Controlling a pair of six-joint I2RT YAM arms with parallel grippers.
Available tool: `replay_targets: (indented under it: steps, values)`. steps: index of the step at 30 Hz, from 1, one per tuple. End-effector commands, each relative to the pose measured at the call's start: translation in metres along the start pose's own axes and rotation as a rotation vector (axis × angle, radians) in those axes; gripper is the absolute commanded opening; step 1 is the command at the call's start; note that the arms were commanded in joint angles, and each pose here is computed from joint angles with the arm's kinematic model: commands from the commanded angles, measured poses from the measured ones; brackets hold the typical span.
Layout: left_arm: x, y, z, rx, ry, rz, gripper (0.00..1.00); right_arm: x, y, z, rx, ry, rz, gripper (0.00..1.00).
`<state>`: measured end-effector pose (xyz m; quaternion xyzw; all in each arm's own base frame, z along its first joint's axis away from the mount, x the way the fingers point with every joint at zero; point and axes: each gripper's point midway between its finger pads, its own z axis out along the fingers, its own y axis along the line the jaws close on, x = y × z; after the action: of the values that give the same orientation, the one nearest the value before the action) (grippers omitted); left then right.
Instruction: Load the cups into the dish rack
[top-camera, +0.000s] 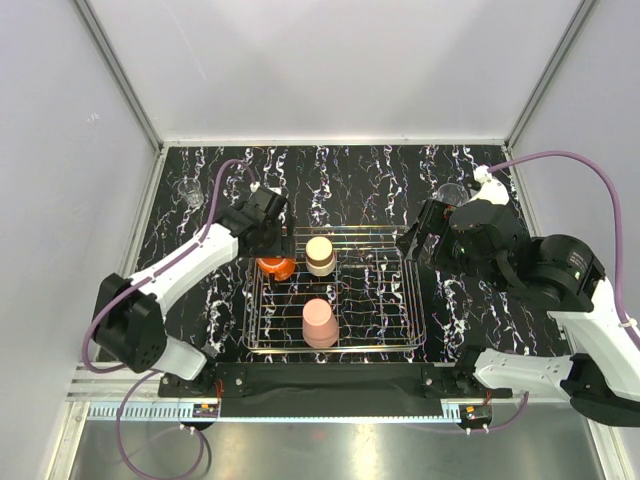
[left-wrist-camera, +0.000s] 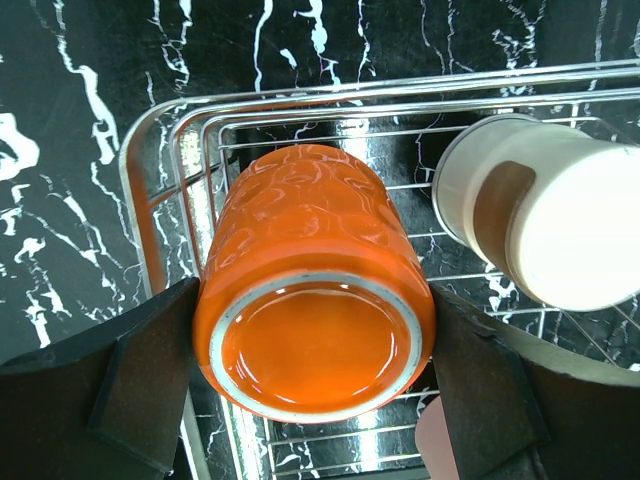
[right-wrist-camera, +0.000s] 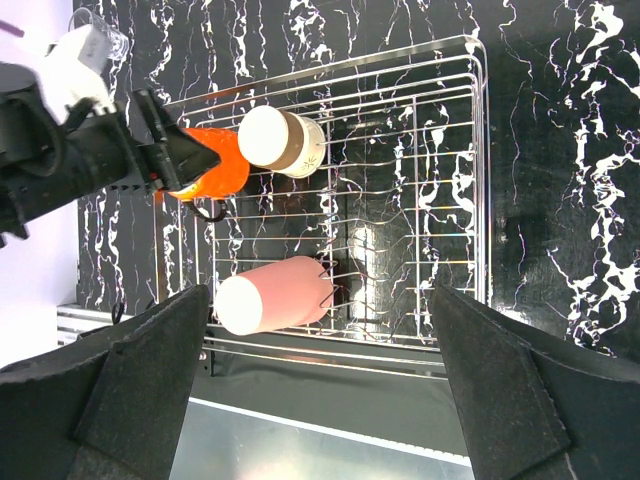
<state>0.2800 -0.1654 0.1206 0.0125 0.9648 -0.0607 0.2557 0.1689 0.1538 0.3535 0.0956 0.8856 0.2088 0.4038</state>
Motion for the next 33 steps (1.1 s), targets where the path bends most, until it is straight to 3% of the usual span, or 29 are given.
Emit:
replay_targets:
  steps: [1,22,29,33]
  values:
    - [-0.03,-0.018,-0.002,0.052,-0.078,-0.002,0.0,-0.003,0.001,-0.004,-0.018,-0.014,0.009,1.0]
    - [-0.035,-0.016,0.029,0.002,-0.045,0.027,0.0,0.0,0.001,-0.001,-0.019,-0.015,0.014,1.0]
    - [-0.034,-0.011,0.027,-0.012,-0.058,0.026,0.5,0.003,-0.001,0.003,-0.009,-0.003,0.009,1.0]
    - [-0.036,-0.011,0.018,0.002,-0.079,0.026,0.68,0.004,0.001,0.004,-0.011,-0.001,0.005,1.0]
